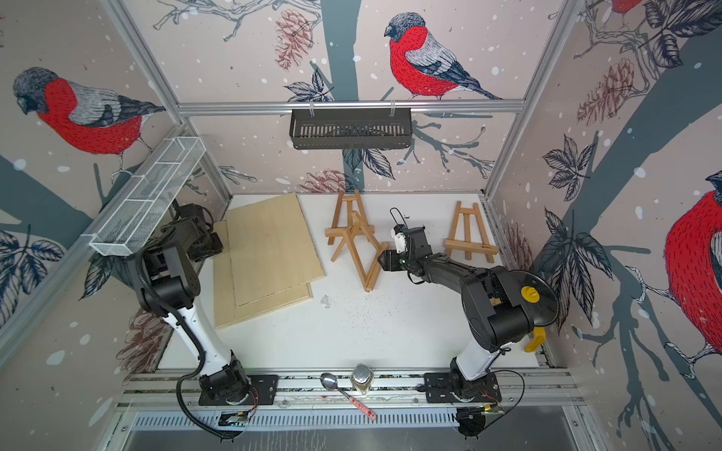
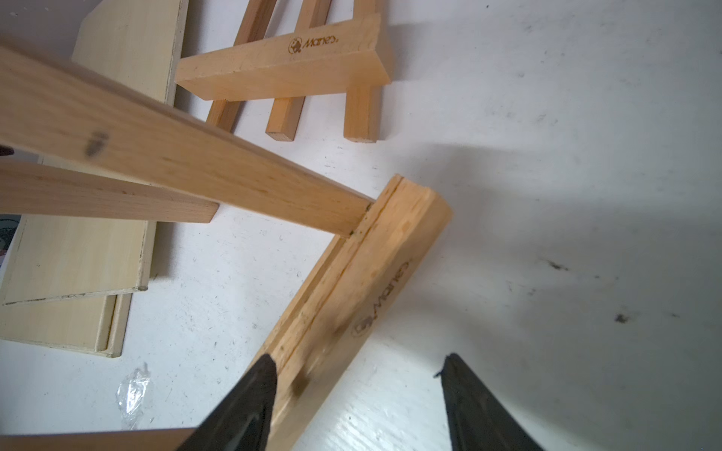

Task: Disassemble the easel
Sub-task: Place the drawing board on the drawing board, then pick up the easel at the center of the board.

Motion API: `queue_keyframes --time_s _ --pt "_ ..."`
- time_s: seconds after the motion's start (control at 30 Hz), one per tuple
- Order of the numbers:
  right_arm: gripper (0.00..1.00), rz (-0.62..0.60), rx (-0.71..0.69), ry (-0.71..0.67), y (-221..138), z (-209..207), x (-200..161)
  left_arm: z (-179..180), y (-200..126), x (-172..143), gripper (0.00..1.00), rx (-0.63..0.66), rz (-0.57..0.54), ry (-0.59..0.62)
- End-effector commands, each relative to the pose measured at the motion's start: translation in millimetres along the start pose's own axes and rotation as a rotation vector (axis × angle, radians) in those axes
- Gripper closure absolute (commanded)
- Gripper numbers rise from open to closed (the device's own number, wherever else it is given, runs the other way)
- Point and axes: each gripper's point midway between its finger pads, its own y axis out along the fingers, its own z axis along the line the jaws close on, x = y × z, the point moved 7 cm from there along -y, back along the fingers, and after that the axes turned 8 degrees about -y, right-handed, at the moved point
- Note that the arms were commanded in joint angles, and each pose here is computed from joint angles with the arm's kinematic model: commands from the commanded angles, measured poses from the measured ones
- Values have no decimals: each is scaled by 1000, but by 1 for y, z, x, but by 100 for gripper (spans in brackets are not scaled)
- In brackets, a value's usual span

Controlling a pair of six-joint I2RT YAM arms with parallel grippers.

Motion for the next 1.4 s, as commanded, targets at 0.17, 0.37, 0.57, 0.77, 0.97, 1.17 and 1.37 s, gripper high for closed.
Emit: queue_keyframes --time_s 0.17,0.37,0.57,0.77,0.97,1.17,1.37 --pt "31 -18 -1 0 1 2 5 15 -19 7 53 140 -64 18" --pt "31 -24 -2 -9 -2 6 5 -3 -93 18 67 -43 -196 2" --pt "32 -13 -14 -12 -3 8 1 -44 -172 4 70 -199 -308 83" --pt "32 -12 16 10 -3 13 -9 -78 -230 -34 71 -417 -368 169" --pt "32 -22 49 22 -3 21 -13 -113 -271 -103 72 -655 -413 264" --pt "34 -59 71 52 -4 26 -13 -129 -288 -160 72 -834 -437 273" --pt "36 -68 68 73 3 27 -15 -122 -284 -181 72 -935 -459 228"
